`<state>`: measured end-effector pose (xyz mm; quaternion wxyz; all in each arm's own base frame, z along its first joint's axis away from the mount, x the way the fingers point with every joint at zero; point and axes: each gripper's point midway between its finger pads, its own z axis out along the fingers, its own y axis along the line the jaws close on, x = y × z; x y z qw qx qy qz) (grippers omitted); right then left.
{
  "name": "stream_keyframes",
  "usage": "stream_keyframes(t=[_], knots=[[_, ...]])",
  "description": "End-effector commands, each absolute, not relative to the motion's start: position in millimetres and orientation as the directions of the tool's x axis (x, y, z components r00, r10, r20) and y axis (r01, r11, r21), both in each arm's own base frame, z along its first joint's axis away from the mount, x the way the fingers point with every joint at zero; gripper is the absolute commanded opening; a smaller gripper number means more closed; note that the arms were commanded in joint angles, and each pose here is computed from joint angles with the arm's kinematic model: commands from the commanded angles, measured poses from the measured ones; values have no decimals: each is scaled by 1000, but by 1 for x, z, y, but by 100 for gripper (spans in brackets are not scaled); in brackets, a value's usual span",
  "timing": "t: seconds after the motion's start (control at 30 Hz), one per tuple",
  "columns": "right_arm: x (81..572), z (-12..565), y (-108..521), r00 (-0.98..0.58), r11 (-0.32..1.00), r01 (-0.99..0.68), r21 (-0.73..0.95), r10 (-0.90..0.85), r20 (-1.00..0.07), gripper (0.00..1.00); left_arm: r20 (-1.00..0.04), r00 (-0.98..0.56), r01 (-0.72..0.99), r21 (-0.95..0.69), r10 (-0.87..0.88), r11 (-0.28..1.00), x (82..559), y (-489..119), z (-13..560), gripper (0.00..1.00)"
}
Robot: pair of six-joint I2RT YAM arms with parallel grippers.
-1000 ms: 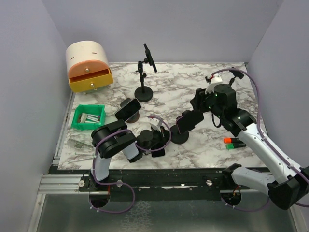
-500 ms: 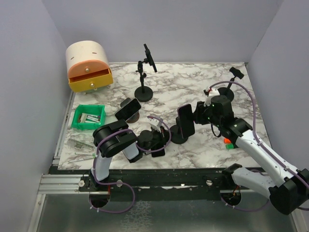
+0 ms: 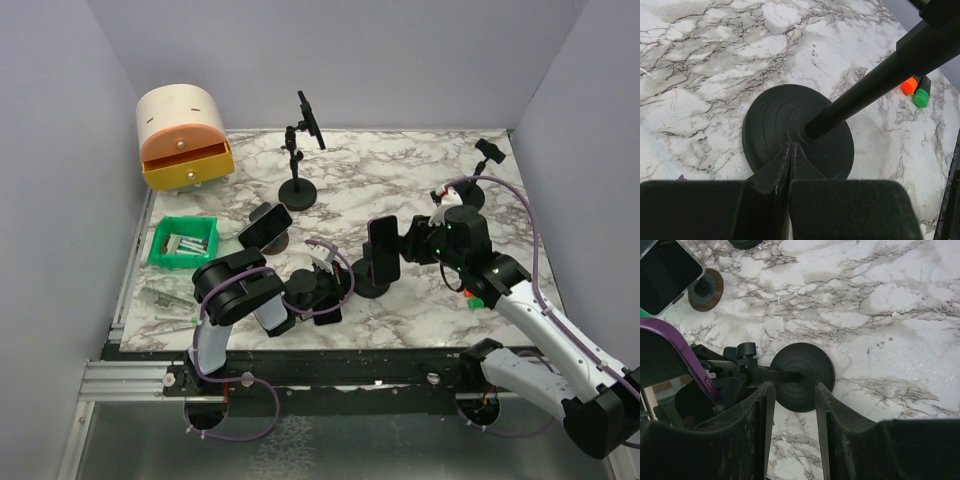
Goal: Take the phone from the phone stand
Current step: Adjust the phone stand with the phone at the center of the board.
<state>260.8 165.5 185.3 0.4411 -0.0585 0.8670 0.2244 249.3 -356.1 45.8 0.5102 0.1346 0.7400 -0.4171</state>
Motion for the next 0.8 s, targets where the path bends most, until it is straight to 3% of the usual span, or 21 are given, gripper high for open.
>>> stream_keyframes(t=[0.0, 0.4, 0.77], knots=[[256, 200, 157, -592, 901, -271, 338, 121, -797, 44, -866, -467, 615, -465, -182, 637, 243, -352, 32, 0], [251, 219, 121, -542, 954, -140, 266, 151, -827, 52, -867, -465, 616, -461, -177, 639, 242, -350, 31, 0], [257, 228, 126, -535, 956, -197, 218, 82, -841, 63, -869, -458, 620, -463, -187, 633, 244, -352, 37, 0]])
